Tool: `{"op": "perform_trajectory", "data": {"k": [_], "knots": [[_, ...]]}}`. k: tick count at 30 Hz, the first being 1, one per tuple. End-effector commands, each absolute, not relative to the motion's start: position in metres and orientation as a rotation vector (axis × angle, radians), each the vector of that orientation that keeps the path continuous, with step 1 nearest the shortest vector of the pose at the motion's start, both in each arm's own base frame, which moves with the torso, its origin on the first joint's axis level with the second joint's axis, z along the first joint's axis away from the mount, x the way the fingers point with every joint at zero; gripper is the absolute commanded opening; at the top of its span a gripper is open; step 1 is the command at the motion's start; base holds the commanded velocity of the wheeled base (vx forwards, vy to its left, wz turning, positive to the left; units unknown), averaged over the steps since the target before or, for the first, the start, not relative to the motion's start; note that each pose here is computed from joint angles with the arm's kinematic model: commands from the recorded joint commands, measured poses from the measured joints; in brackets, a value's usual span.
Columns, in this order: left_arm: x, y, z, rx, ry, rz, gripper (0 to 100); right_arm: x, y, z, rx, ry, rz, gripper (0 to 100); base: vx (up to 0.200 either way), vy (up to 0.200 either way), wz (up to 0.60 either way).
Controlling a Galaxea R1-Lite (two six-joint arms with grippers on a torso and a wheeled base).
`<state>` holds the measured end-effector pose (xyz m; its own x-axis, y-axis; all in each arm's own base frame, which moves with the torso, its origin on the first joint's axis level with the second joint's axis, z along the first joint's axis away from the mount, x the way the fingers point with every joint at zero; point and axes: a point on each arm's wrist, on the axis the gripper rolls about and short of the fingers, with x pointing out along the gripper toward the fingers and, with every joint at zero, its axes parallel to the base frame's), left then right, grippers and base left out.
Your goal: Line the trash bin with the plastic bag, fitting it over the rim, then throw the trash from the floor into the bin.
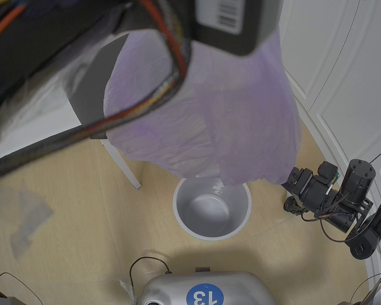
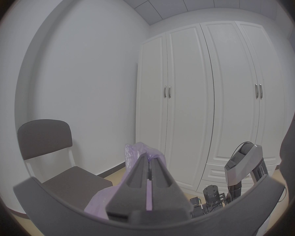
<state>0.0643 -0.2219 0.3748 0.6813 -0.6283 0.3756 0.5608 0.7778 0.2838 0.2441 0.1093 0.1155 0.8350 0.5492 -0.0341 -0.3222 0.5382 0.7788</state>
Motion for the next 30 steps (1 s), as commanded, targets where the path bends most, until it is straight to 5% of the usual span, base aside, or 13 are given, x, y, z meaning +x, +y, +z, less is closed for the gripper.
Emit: {"op": "perform_trajectory", "data": {"k": [1, 24, 25, 30], "knots": [[0.064, -0.222, 0.374, 0.153, -0.474, -0.672, 0, 0.237, 0.105, 0.129, 0.861, 0.242, 0.544, 100, 0.000, 0.000, 0.00], [0.059, -0.219, 0.375, 0.140, -0.477, -0.690, 0, 0.248, 0.093, 0.128, 0.817, 0.211, 0.499, 100, 0.000, 0.000, 0.00], [0.059, -0.219, 0.374, 0.140, -0.477, -0.690, 0, 0.248, 0.093, 0.128, 0.814, 0.209, 0.500, 0, 0.000, 0.000, 0.00], [0.062, -0.219, 0.371, 0.154, -0.469, -0.681, 0, 0.247, 0.092, 0.128, 0.789, 0.201, 0.499, 0, 0.000, 0.000, 0.00]]}}
